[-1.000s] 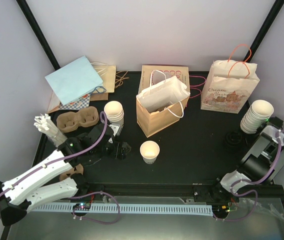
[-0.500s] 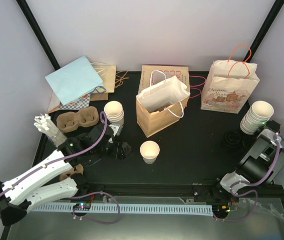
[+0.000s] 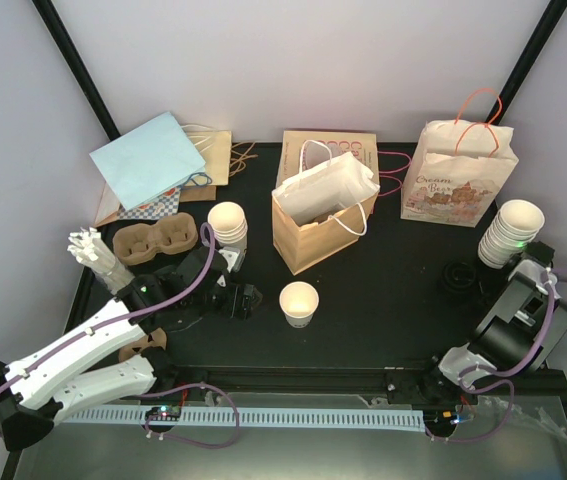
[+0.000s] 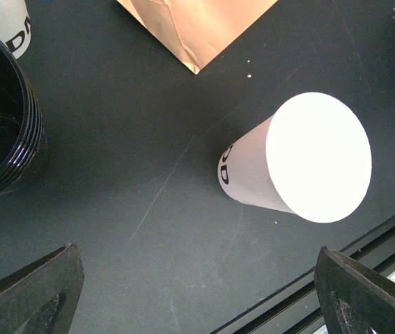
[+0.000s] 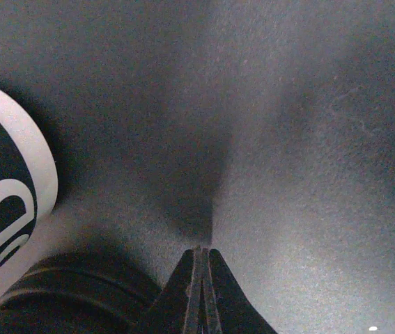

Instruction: Pack the takeout coffee

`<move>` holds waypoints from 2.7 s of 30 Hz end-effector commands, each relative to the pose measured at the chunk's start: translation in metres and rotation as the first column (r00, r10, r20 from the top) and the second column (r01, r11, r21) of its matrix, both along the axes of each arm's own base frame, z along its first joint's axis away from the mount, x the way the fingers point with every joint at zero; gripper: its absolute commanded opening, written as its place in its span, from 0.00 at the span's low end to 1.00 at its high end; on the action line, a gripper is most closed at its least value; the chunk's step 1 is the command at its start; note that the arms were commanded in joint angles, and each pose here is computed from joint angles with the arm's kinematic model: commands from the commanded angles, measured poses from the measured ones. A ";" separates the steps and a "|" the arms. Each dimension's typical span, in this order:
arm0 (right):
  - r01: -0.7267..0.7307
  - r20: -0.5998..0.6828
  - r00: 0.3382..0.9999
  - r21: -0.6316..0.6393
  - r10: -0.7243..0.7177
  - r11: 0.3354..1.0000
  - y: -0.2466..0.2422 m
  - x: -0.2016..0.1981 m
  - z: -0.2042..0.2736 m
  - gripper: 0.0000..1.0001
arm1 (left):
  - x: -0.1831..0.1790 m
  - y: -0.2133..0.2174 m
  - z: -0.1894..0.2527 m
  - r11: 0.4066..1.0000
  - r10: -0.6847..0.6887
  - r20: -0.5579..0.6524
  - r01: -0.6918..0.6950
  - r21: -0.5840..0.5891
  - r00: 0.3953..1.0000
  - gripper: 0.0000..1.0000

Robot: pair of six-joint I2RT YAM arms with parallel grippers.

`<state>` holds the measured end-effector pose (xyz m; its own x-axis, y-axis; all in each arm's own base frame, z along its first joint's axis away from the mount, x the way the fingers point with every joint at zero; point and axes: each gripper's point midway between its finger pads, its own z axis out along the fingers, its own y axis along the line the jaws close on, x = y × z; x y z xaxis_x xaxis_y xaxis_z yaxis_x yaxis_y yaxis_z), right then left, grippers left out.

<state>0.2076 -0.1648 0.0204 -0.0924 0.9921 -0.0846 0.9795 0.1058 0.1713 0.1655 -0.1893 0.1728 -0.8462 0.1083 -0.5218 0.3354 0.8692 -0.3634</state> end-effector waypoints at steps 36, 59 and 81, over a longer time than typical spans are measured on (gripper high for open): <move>-0.082 0.058 0.995 0.071 0.078 0.994 0.058 0.024 -0.007 0.01 | 0.000 -0.003 0.012 0.999 -0.002 0.005 0.002 -0.036 1.000 0.93; -0.043 0.041 0.998 -0.140 0.049 0.989 0.031 0.006 0.058 0.01 | 0.000 -0.004 0.012 0.999 -0.003 0.004 0.004 -0.041 1.000 0.93; 0.085 0.013 0.996 -0.428 -0.088 0.900 0.001 -0.065 0.136 0.01 | -0.009 -0.004 0.012 0.997 -0.029 -0.009 0.028 -0.071 1.000 0.93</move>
<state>0.1639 -0.1557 0.1399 -0.0284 0.9014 -0.4321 0.9785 0.1133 0.1721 0.1594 -0.1922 0.1783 -0.8471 0.1094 -0.5200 0.3532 0.8471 -0.3971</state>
